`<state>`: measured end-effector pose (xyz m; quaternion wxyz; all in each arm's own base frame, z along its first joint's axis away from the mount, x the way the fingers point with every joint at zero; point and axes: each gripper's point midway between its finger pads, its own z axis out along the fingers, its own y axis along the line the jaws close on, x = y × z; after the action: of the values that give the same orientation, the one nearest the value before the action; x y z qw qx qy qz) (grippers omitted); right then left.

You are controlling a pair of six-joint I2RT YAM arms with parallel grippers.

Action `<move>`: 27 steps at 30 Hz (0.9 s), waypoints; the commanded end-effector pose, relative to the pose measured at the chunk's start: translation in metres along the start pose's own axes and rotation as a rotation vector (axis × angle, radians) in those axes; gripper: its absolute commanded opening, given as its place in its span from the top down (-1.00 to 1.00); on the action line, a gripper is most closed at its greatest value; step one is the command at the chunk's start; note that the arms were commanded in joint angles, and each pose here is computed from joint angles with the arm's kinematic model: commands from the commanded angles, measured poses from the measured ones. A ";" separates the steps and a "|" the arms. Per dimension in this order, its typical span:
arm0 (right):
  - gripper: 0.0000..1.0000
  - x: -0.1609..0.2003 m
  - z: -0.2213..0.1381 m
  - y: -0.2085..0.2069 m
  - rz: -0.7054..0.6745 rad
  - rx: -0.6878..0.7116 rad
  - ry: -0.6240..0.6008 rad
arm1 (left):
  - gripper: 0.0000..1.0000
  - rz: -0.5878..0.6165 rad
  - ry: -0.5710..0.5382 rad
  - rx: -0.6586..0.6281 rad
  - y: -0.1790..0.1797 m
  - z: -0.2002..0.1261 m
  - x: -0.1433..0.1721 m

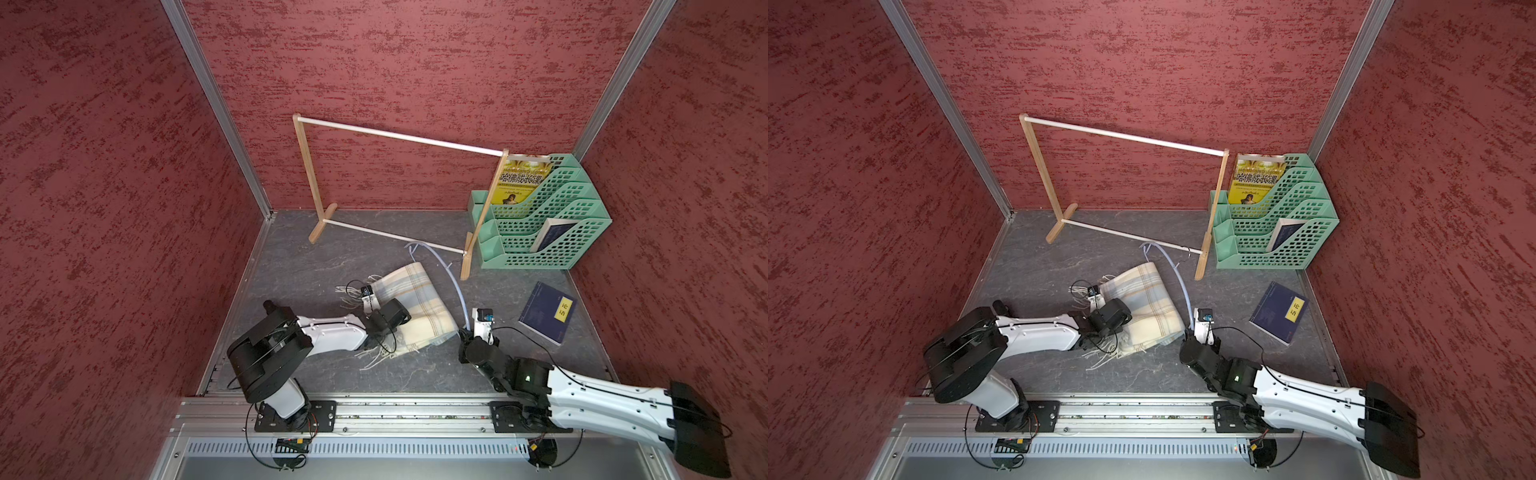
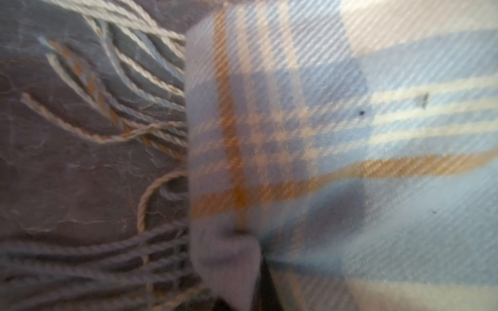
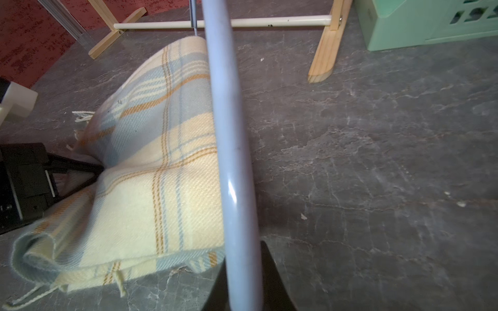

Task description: Hang the scarf on the hanger

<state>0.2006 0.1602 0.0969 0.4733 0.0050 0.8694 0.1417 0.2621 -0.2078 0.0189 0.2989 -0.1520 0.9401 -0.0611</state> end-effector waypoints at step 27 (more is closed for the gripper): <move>1.00 -0.191 -0.064 0.043 -0.016 0.044 -0.576 | 1.00 0.158 -0.078 -0.080 -0.018 -0.019 -0.025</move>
<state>0.2343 0.1814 0.2196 0.6240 -0.0621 0.7724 0.1011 0.2741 -0.2333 0.0497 0.3258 -0.1190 0.9366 -0.0496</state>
